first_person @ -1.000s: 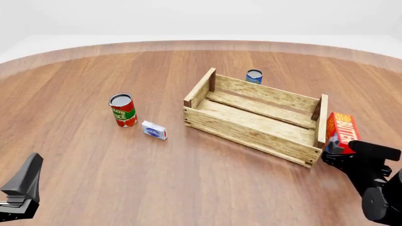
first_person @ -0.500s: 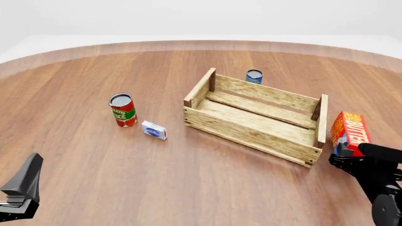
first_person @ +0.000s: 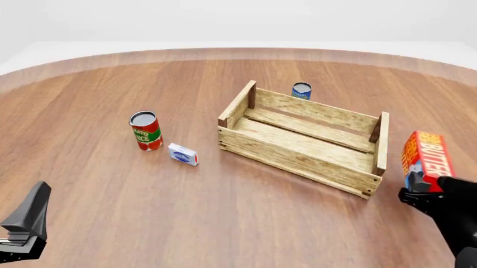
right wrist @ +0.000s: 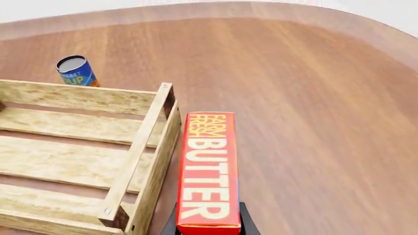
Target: Pick up the butter and put it in the tray.
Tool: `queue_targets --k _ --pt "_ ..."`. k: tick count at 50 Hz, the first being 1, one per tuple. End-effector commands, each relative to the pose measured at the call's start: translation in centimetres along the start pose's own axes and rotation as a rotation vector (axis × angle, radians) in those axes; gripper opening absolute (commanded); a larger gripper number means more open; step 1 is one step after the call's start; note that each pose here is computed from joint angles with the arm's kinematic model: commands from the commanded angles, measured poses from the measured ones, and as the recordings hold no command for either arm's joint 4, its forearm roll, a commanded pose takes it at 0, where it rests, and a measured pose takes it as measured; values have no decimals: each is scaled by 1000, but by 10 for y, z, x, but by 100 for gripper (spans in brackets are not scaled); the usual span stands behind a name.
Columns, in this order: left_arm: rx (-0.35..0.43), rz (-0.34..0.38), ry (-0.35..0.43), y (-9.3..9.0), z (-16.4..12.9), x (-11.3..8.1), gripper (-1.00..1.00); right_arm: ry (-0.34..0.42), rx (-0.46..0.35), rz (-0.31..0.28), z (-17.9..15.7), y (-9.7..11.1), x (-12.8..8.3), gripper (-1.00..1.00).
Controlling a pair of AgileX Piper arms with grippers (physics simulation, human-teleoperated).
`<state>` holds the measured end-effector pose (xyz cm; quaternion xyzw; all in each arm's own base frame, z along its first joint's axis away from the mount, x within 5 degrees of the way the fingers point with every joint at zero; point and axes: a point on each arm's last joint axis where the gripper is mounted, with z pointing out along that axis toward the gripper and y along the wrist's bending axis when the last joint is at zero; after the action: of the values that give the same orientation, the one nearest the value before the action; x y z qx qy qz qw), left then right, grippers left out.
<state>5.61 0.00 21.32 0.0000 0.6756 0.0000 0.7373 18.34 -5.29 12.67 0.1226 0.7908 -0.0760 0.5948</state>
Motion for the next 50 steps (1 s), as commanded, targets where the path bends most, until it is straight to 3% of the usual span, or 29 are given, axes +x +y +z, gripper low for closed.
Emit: queue_targets --k 1,36,50 --pt "0 0 0 0 0 0 100 -50 4 13 -19 -1 -6 -100" --pt "0 0 0 0 0 0 100 -134 -10 -29 -30 2 -20 -100" --pt "0 0 0 0 0 0 100 -180 -32 -52 -72 5 -46 -100"
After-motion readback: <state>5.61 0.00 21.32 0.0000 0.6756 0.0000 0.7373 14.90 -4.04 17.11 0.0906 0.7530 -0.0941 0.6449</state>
